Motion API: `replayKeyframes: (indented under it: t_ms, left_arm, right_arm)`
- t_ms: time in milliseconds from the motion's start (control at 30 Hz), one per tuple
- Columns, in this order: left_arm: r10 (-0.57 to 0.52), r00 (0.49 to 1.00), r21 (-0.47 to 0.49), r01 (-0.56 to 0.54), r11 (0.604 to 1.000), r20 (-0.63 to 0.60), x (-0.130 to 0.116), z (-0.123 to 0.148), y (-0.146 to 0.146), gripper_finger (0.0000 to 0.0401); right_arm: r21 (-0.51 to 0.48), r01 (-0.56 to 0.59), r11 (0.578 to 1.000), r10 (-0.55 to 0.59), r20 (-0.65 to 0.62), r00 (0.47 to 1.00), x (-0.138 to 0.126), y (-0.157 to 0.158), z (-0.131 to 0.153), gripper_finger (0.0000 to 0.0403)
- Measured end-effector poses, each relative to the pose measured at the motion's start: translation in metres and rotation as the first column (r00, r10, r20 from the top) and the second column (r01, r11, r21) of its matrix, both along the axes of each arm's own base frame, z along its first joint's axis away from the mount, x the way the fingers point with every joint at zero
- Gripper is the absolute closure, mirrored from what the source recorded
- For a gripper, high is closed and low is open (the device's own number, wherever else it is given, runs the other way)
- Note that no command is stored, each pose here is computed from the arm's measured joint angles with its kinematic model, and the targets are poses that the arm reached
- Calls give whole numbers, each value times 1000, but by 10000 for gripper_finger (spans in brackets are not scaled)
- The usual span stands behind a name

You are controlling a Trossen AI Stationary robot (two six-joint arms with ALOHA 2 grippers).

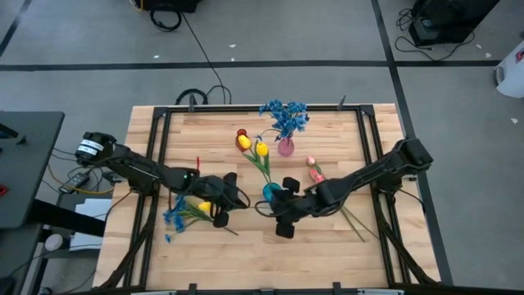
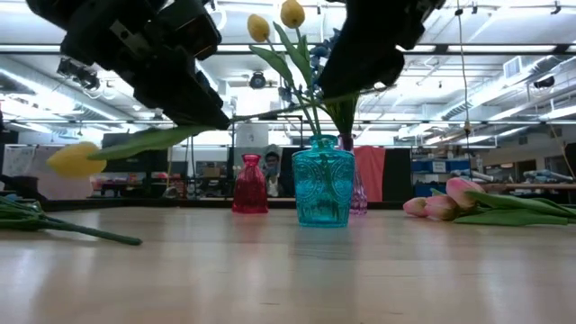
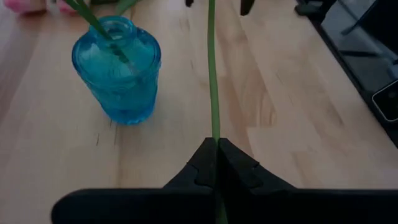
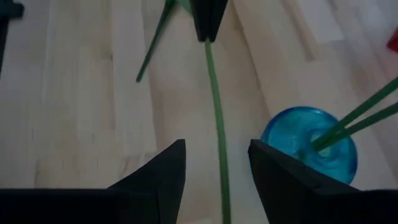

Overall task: Sort flowers into vase by color
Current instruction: Put the yellow flower into the blue vase

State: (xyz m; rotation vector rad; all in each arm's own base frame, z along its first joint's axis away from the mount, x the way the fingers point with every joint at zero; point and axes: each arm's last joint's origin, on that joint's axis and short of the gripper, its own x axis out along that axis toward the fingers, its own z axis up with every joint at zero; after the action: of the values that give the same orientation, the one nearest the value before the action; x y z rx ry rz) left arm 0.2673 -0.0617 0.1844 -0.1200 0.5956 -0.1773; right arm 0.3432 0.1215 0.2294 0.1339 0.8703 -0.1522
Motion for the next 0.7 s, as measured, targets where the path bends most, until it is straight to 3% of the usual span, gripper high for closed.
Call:
replayKeyframes:
  t_ms: [300, 533, 700]
  left_arm:
    - [-5, 1000, -5, 5, 1000, 18, 4, 7, -1, 389]
    - [-24, 1000, 21, 23, 1000, 19, 4, 7, -1, 388]
    - [-23, 997, 66, 18, 998, 70, 6, 10, -1, 351]
  right_arm:
    - [11, -4, 1000, 5, -77, 997, 8, -1, -16, 274]
    - [23, 41, 999, -39, -88, 995, 12, -11, -20, 385]
    - [55, 80, 995, -73, -114, 991, 11, -15, -21, 391]
